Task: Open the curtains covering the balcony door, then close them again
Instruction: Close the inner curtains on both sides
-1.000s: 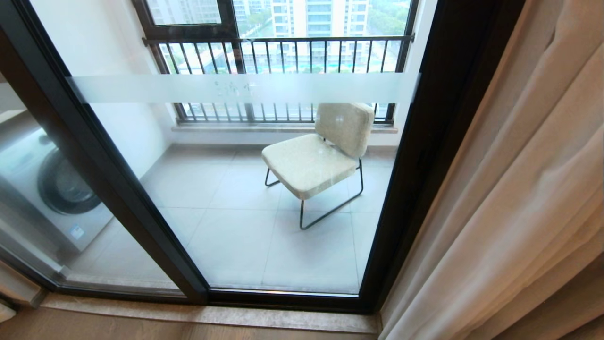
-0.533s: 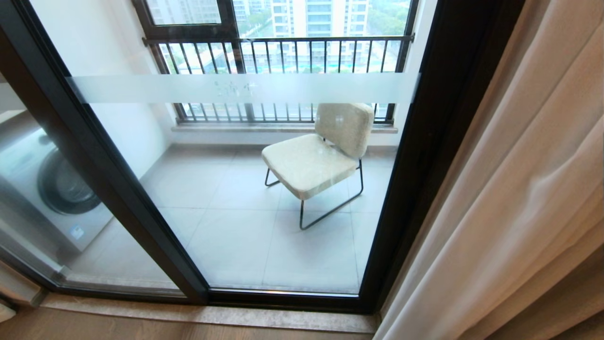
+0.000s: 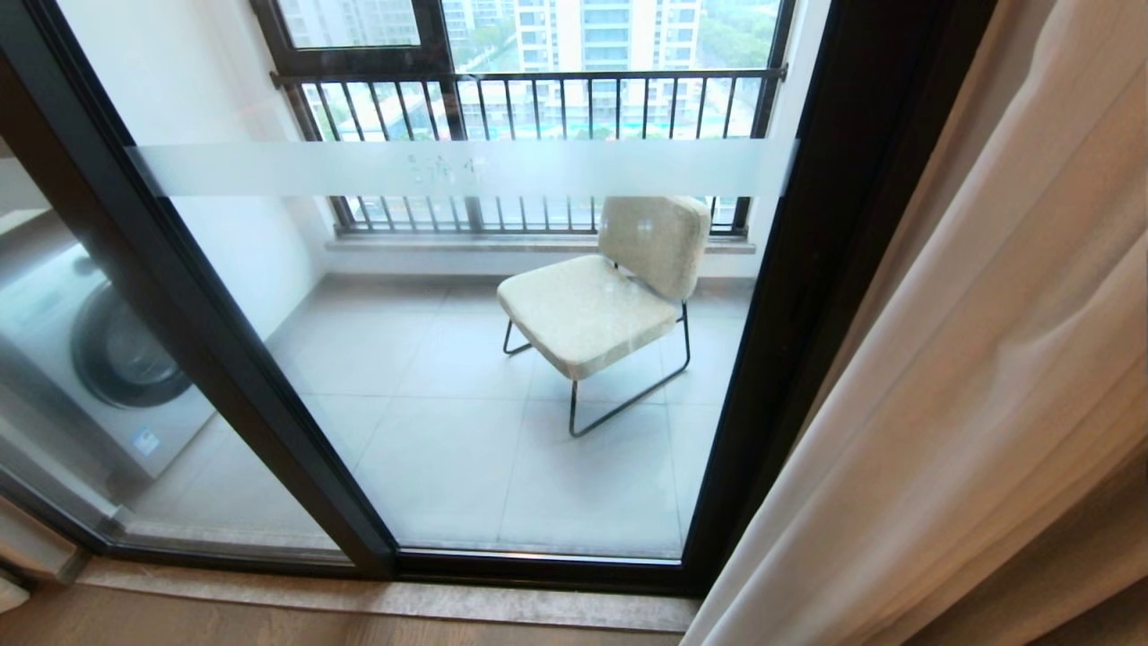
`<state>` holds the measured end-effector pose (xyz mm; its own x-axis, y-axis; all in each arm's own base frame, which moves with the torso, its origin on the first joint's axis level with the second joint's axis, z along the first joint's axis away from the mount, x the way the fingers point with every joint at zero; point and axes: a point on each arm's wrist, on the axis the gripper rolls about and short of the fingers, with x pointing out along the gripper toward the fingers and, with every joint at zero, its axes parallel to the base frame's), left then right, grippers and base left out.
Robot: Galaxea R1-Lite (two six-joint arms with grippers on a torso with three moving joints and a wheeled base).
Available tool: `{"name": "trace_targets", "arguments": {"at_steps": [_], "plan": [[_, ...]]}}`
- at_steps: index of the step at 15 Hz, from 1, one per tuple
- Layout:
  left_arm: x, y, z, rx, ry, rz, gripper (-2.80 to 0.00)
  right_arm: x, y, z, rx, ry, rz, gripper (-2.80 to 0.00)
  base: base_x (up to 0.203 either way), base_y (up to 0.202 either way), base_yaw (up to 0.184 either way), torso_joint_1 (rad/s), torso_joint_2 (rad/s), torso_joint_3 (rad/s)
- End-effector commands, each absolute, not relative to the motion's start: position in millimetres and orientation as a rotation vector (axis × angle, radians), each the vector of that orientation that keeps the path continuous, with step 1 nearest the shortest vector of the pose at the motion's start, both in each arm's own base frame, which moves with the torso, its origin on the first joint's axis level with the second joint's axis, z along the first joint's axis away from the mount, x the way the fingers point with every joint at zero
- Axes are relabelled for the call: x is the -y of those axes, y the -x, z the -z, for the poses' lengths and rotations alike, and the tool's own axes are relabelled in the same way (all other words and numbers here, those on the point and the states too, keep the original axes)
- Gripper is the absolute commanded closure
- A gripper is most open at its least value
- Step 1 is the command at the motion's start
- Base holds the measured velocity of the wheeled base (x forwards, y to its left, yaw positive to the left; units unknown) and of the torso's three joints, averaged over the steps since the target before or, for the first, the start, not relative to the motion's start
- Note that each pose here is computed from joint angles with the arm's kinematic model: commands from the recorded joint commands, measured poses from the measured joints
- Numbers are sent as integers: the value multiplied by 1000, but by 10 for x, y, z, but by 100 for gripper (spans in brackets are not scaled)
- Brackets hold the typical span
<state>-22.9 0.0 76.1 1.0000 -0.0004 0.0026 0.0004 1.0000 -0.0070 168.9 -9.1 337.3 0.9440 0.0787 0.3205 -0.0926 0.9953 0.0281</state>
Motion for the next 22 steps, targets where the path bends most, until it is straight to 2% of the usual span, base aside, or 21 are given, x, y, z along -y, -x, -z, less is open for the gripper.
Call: {"name": "trace_targets", "arguments": {"at_steps": [1, 18, 22], "plan": [[0, 229, -761, 3, 8, 0, 0, 93, -1702, -3325, 307, -45, -84, 0, 0, 0, 0, 0, 0, 0], [0, 229, -761, 3, 8, 2, 0, 106, -1718, -3266, 288, -57, -32, 0, 0, 0, 0, 0, 0, 0], [0, 229, -761, 3, 8, 2, 0, 106, -1728, -3261, 285, -58, -32, 0, 1, 157, -1, 6, 3, 2]]}}
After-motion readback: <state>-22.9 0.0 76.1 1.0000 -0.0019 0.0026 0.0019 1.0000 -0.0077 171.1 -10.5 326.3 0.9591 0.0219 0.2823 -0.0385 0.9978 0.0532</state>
